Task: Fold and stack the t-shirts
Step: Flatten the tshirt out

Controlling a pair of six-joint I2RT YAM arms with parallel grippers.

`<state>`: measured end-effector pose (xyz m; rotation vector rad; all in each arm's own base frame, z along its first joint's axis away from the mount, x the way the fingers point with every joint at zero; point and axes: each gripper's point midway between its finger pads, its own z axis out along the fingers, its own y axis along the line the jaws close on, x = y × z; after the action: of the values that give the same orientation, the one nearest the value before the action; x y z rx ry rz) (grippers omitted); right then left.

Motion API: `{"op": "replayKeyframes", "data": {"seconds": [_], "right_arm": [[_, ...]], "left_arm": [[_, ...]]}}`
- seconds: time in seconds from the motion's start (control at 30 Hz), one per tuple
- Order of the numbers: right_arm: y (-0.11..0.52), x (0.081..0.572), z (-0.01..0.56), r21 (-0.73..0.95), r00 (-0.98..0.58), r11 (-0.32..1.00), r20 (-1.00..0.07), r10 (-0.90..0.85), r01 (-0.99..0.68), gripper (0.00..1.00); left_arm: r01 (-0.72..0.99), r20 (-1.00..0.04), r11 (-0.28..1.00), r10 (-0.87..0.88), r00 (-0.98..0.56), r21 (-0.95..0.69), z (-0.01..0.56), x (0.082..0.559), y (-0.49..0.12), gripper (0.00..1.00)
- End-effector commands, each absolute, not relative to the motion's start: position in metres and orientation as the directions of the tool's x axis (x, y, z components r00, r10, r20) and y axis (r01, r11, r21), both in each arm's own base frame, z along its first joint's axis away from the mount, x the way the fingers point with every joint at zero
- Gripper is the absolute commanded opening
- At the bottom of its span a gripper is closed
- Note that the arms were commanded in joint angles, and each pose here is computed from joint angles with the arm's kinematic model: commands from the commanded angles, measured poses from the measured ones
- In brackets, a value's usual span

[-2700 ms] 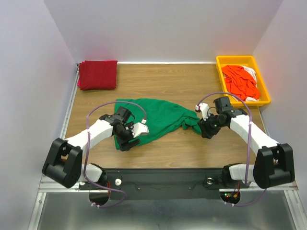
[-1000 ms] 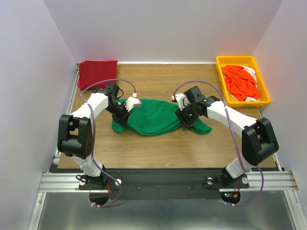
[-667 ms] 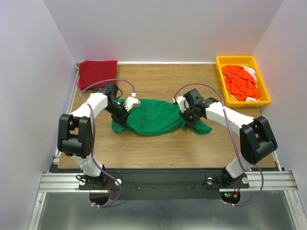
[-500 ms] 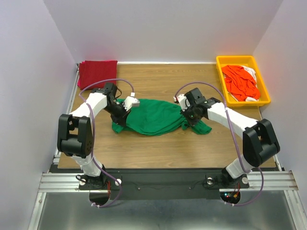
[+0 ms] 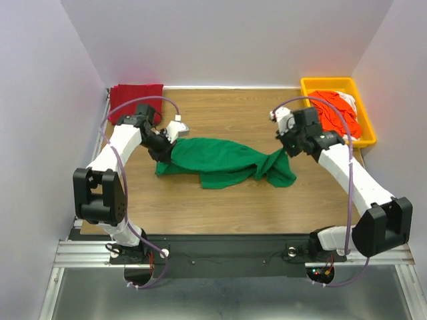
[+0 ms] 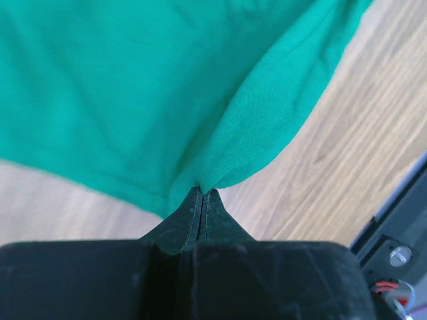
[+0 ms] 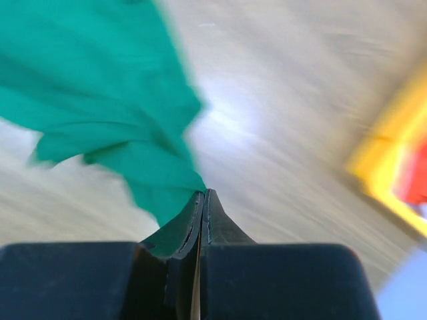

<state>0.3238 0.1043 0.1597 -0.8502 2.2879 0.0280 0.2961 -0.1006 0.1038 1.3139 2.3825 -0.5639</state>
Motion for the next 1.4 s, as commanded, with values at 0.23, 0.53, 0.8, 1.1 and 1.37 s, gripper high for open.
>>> {"op": "replayKeyframes", "data": {"seconds": [0.23, 0.53, 0.8, 1.1, 1.37], "right_arm": [[0.019, 0.373, 0.304, -0.423, -0.345, 0.835, -0.770, -0.536, -0.353, 0.01], [0.000, 0.377, 0.347, -0.443, -0.284, 0.852, -0.810, -0.513, -0.277, 0.01], [0.000, 0.375, 0.408, -0.443, -0.173, 0.875, -0.863, -0.475, -0.195, 0.01], [-0.010, 0.373, 0.469, -0.461, -0.060, 0.884, -0.883, -0.465, -0.071, 0.01], [-0.020, 0.366, 0.529, -0.463, 0.060, 0.885, -0.883, -0.466, 0.052, 0.01]], "left_arm": [[0.774, -0.648, 0.627, 0.626, -0.434, 0.088, 0.219, 0.345, -0.077, 0.00], [0.732, -0.678, 0.669, 0.600, -0.425, 0.133, 0.247, 0.357, -0.062, 0.00], [0.697, -0.725, 0.693, 0.575, -0.379, 0.185, 0.284, 0.357, -0.061, 0.00], [0.567, -0.824, 0.774, 0.497, -0.272, 0.280, 0.360, 0.369, -0.055, 0.00], [0.469, -0.867, 0.810, 0.471, -0.164, 0.352, 0.416, 0.365, -0.048, 0.00]]}}
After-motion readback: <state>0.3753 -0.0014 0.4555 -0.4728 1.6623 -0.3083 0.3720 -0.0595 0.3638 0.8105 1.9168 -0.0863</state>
